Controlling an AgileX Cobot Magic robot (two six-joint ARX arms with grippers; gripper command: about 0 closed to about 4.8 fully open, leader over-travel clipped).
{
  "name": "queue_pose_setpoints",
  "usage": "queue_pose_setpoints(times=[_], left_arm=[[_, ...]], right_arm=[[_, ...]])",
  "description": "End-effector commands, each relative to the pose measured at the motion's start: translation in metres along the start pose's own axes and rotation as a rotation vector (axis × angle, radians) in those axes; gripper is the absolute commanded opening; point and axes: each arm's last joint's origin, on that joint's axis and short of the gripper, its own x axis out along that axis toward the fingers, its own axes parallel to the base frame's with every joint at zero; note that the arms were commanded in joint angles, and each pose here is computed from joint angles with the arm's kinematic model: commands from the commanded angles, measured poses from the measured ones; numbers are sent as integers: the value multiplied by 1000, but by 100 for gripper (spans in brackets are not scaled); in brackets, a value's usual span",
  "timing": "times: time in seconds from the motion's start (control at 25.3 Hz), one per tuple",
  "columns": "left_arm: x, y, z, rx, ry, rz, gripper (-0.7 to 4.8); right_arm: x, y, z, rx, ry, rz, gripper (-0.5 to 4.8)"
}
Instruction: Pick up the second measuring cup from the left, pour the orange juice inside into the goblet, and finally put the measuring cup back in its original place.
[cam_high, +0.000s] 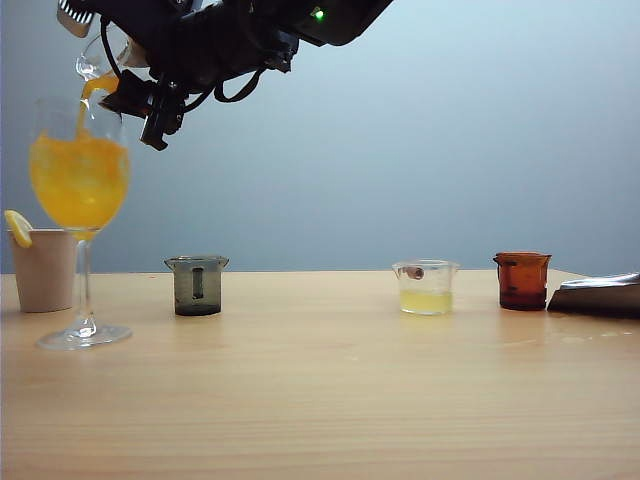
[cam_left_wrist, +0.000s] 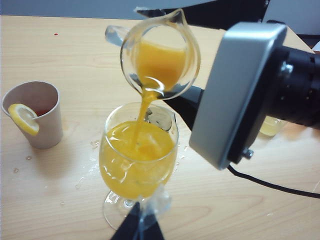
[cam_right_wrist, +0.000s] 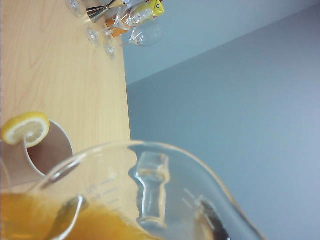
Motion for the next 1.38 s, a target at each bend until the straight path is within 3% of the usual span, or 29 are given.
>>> queue_pose_setpoints(times=[0.04, 0.24, 1.38], left_arm=[[-2, -1, 3, 5, -15, -6, -5], [-2, -1, 3, 5, -14, -6, -5], [-2, -1, 3, -6, -14, -6, -5]], right_arm=[[-1, -9, 5, -32, -17, -39, -2], [0, -7, 10, -128, -25, -37, -2], [1, -6, 14, -368, -37, -41, -2]])
